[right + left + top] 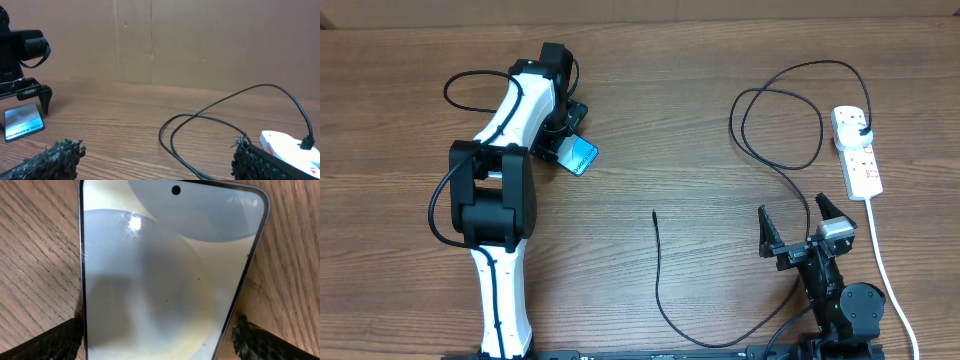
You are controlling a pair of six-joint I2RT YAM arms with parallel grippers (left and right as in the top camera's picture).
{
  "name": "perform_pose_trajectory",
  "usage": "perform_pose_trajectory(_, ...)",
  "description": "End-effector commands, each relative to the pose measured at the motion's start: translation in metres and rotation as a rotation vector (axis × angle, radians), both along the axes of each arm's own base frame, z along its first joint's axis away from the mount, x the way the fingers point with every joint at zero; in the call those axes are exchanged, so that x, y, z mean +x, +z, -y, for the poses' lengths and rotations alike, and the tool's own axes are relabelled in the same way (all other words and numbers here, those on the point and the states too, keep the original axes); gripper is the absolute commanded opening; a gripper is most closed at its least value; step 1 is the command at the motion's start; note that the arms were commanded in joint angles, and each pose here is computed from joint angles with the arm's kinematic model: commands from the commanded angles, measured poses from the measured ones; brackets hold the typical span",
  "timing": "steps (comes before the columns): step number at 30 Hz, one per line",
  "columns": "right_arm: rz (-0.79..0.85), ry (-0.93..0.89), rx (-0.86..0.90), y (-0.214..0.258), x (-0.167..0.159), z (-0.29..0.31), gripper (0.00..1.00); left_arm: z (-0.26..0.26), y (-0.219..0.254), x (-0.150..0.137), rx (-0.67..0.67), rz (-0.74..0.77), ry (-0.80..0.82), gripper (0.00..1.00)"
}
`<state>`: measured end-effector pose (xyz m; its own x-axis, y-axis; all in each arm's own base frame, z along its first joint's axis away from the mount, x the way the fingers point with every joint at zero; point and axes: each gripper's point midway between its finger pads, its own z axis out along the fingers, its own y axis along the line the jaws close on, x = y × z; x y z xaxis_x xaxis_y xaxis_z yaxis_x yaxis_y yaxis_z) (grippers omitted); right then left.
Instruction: Plug charger to phone and switch on socket
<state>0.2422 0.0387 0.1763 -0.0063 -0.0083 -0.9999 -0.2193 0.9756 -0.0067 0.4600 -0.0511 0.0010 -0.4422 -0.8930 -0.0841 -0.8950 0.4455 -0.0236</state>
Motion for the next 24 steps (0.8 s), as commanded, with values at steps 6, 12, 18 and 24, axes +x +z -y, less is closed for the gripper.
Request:
perform_pose_trajectory(6, 0.003, 0.002, -0.001, -0.0022, 0.0001, -0.0002, 1.00, 0.0015, -0.0212, -0.0156, 0.014, -0.061, -0.029, 1.00)
perform_pose_trajectory(12, 0.003, 0.002, -0.001, -0.0022, 0.0001, -0.0002, 1.00, 0.0015, -0.0212, -0.0156, 0.014, -0.062, -0.029, 0.95)
perform_pose_trajectory(18, 0.002, 0.002, -0.001, -0.0023, 0.0001, -0.0002, 1.00, 0.0032, -0.0213, -0.0158, 0.004, -0.062, -0.029, 0.89)
perform_pose_trajectory(24, 0.002, 0.002, -0.001, -0.0023, 0.0001, -0.0002, 1.00, 0.0036, -0.0214, -0.0159, -0.005, -0.064, -0.027, 0.85)
